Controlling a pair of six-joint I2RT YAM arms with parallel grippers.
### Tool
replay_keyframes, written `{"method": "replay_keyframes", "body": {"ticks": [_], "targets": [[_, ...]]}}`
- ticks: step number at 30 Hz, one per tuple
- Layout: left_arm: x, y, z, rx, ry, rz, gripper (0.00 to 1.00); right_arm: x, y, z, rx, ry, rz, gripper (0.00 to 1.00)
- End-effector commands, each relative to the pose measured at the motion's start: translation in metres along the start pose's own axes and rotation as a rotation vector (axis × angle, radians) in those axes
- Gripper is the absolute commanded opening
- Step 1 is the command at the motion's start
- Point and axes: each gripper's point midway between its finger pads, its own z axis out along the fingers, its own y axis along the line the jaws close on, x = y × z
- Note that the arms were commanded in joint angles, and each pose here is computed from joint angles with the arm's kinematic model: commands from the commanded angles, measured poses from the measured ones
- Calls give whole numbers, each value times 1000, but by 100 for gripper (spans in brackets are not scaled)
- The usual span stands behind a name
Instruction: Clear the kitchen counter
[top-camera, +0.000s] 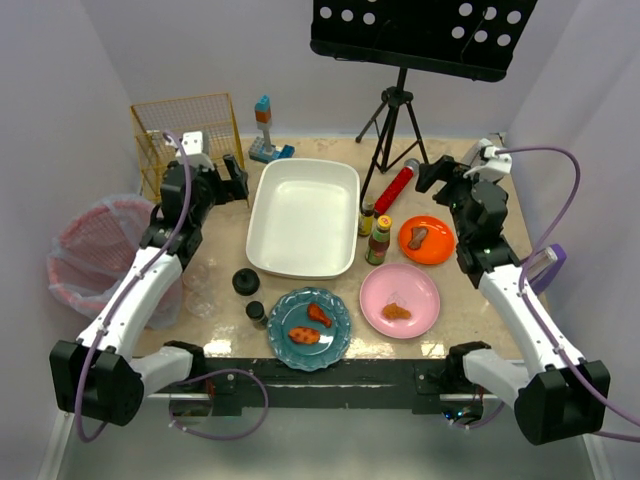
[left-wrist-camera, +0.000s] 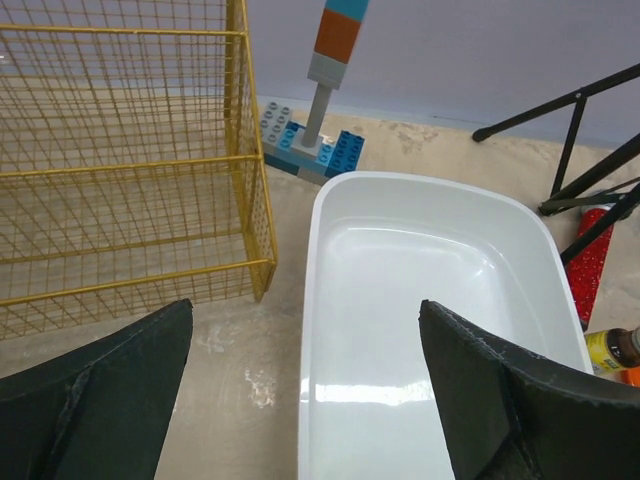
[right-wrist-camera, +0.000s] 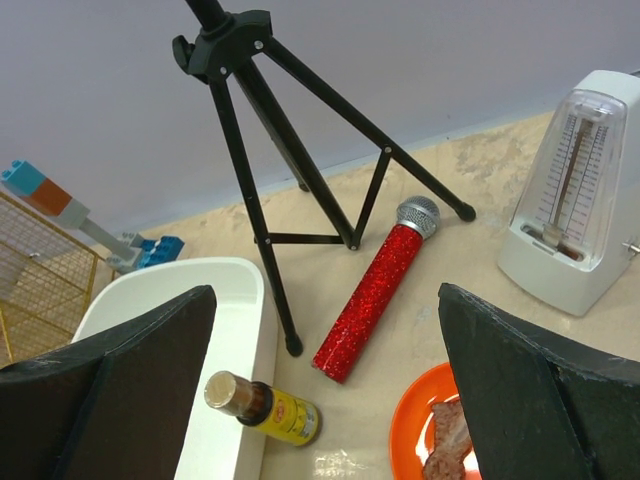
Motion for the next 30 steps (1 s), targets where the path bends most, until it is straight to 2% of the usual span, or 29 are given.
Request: {"method": "replay_keyframes", "body": {"ticks": [1, 4, 8, 11, 15, 19, 21, 25, 28, 30], "targets": [[-4, 12, -4, -26, 22, -3, 100, -28, 20, -9, -70, -45, 35, 98], [4, 15, -1, -26, 72, -7, 100, -24, 22, -8, -84, -30, 26, 98], [21, 22, 10, -58, 220, -21, 100, -22, 22, -8, -86, -21, 26, 98], [28, 13, 17, -12, 282, -16, 100, -22, 21, -9, -81, -21, 26, 98], [16, -6, 14, 102, 244, 13, 99, -22, 21, -10, -79, -17, 25, 98], [-7, -12, 7, 117, 172, -9, 98, -21, 20, -9, -76, -13, 32, 98], [-9, -28, 2, 175, 191, -29, 92, -21, 21, -9, -73, -11, 41, 98], [5, -80, -7, 148, 276, 105, 85, -17, 15, -5, -40, 3, 65, 98], [-1, -128, -29, 313, 213, 79, 79, -11, 15, -2, -31, 26, 79, 98], [-7, -151, -46, 412, 170, 43, 80, -9, 15, -1, -27, 38, 83, 98]]}}
